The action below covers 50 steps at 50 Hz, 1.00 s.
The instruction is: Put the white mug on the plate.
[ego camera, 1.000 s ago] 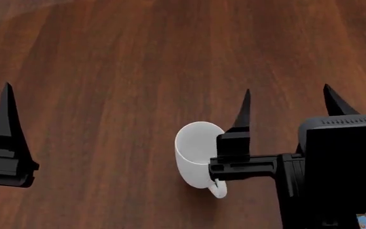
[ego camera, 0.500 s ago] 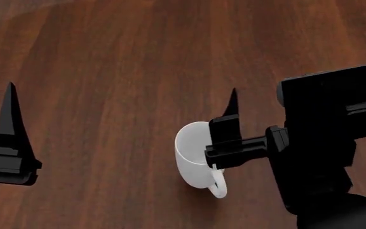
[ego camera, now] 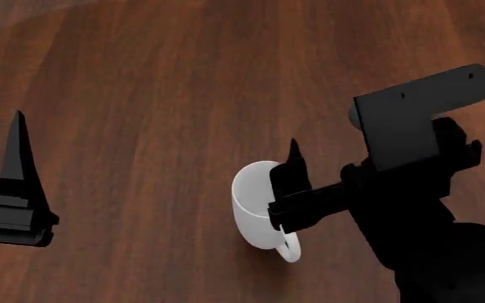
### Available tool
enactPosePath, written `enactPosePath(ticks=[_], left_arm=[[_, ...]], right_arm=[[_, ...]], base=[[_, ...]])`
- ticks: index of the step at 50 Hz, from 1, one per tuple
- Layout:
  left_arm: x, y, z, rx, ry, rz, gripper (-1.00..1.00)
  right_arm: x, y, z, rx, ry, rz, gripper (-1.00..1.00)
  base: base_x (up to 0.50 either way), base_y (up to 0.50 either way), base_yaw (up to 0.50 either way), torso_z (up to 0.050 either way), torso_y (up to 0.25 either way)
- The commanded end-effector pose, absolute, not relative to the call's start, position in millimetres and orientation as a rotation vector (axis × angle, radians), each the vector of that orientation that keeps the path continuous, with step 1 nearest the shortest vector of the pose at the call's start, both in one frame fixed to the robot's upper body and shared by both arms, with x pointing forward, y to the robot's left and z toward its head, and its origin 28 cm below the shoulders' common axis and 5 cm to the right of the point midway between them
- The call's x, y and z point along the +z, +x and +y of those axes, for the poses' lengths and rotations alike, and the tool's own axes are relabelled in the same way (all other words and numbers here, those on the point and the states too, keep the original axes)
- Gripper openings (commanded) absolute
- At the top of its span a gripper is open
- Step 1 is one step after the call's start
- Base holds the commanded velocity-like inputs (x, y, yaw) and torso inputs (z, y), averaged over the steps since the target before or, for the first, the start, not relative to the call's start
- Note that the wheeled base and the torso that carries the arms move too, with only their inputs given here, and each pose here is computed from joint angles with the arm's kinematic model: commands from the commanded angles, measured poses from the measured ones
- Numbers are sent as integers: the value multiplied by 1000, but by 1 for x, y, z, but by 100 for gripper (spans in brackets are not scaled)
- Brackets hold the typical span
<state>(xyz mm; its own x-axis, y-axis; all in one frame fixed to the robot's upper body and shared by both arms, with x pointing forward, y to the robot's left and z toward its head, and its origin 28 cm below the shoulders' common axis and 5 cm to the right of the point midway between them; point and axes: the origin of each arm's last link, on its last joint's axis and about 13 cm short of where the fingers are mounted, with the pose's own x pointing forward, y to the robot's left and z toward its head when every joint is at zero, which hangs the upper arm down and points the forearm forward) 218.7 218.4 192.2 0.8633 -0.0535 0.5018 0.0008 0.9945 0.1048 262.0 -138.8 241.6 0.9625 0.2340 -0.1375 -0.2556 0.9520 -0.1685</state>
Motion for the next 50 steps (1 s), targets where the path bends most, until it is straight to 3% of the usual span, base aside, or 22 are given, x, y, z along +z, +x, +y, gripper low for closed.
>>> enactPosePath(ticks=[1, 50], left_arm=[[192, 218, 218, -30, 101, -528, 100], [191, 220, 217, -25, 106, -520, 100]], right_arm=[[237, 269, -141, 290, -196, 174, 100], [204, 284, -140, 372, -265, 346, 100]], base=[[0, 0, 0, 0, 0], [0, 0, 0, 0, 0]])
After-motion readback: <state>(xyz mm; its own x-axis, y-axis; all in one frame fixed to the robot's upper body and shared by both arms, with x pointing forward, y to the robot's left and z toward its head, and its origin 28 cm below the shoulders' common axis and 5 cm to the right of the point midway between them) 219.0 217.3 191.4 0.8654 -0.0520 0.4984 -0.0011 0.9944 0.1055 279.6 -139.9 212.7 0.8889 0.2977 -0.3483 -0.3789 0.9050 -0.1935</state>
